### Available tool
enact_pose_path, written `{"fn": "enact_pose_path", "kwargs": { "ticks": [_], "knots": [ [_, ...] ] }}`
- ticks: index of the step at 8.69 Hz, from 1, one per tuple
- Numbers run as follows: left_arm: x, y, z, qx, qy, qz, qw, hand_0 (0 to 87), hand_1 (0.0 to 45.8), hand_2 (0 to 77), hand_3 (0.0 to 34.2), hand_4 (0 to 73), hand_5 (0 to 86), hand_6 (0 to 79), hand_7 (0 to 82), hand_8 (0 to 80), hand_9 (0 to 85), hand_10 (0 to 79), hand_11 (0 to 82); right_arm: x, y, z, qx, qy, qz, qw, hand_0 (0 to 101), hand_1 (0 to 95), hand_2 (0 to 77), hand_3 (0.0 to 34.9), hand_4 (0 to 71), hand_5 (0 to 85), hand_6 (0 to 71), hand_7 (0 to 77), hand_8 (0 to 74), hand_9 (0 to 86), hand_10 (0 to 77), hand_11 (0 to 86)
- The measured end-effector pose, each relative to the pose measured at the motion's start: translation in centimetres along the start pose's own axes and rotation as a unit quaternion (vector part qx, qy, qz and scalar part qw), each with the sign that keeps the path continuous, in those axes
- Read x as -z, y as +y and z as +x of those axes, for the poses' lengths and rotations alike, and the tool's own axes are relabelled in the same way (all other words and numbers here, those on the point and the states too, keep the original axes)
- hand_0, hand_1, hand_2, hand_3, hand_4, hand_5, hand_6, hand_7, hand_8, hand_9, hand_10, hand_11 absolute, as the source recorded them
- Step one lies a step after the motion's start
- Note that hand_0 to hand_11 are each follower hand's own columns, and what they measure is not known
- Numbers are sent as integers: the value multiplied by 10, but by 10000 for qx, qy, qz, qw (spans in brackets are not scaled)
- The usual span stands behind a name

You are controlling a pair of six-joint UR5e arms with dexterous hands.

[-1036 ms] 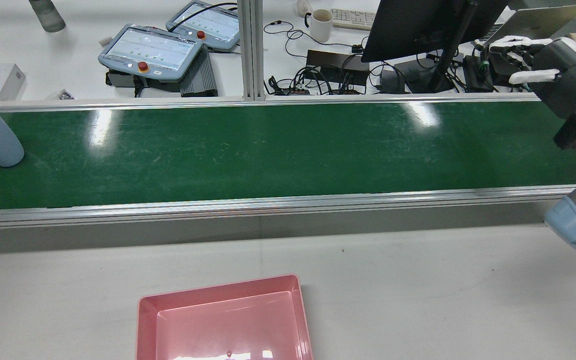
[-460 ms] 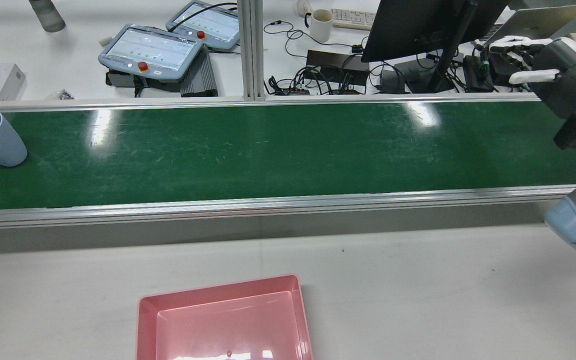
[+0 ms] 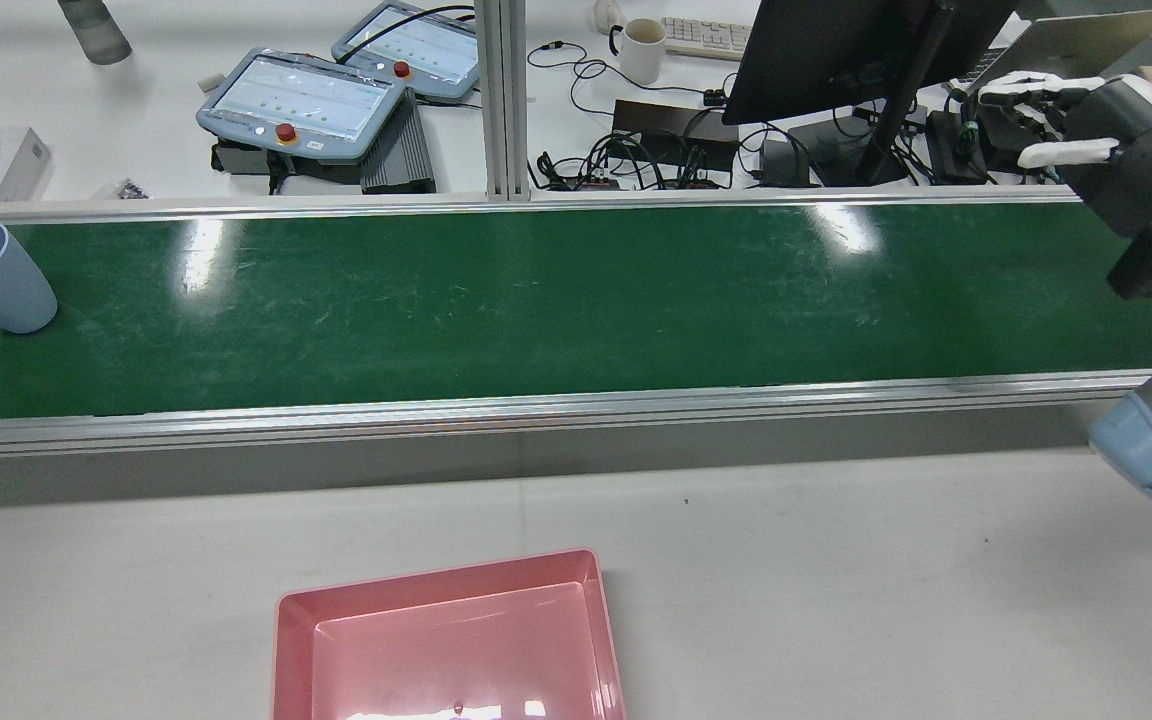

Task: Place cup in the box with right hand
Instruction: 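Open the right hand fingers and start moving it toward the cup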

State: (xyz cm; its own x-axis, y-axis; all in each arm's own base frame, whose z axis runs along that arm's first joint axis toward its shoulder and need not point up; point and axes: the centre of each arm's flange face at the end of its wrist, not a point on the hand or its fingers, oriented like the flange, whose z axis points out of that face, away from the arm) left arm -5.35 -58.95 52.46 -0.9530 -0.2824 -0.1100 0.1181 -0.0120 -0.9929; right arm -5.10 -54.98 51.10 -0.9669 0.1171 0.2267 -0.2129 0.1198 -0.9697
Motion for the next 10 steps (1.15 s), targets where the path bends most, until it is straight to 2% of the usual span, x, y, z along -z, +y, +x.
{"fn": "enact_pose_path", "kwargs": {
  "ticks": [3,4,5,6,7,8,10],
  "knots": [
    [0,0,0,2,0,0,10000,0,5,5,0,0,0,0,0,0,5,0,0,1,2,-3,-37,-32,-14,10000,563,109,5,0,393,44,87,425,22,98,60,104],
    [0,0,0,1,0,0,10000,0,5,5,0,0,0,0,0,0,5,0,0,2,2,-5,-46,-40,-17,10000,563,109,5,20,382,44,87,425,16,98,55,104],
    [0,0,0,0,0,0,10000,0,5,5,0,0,0,0,0,0,5,0,0,2,3,-6,-49,-55,-22,10000,563,136,5,60,278,55,5,322,0,49,55,87],
    [0,0,0,0,0,0,10000,0,5,5,0,0,0,0,0,0,5,0,0,3,3,-9,-50,-72,-27,10000,561,104,5,110,147,55,5,185,5,27,55,87],
    [0,0,0,2,0,0,10000,0,5,5,0,0,0,0,0,0,5,0,0,4,4,-10,-51,-84,-34,9999,561,120,5,154,131,55,5,147,0,16,55,87],
    [0,0,0,5,0,0,10000,0,5,5,0,0,0,0,0,0,5,0,0,5,4,-11,-55,-94,-39,9999,547,120,5,193,131,55,5,65,5,11,22,44],
    [0,0,0,2,0,0,10000,0,5,5,0,0,0,0,0,0,5,0,0,5,4,-13,-79,-116,-41,9999,547,109,5,277,131,49,5,82,5,11,16,33]
  ]
}}
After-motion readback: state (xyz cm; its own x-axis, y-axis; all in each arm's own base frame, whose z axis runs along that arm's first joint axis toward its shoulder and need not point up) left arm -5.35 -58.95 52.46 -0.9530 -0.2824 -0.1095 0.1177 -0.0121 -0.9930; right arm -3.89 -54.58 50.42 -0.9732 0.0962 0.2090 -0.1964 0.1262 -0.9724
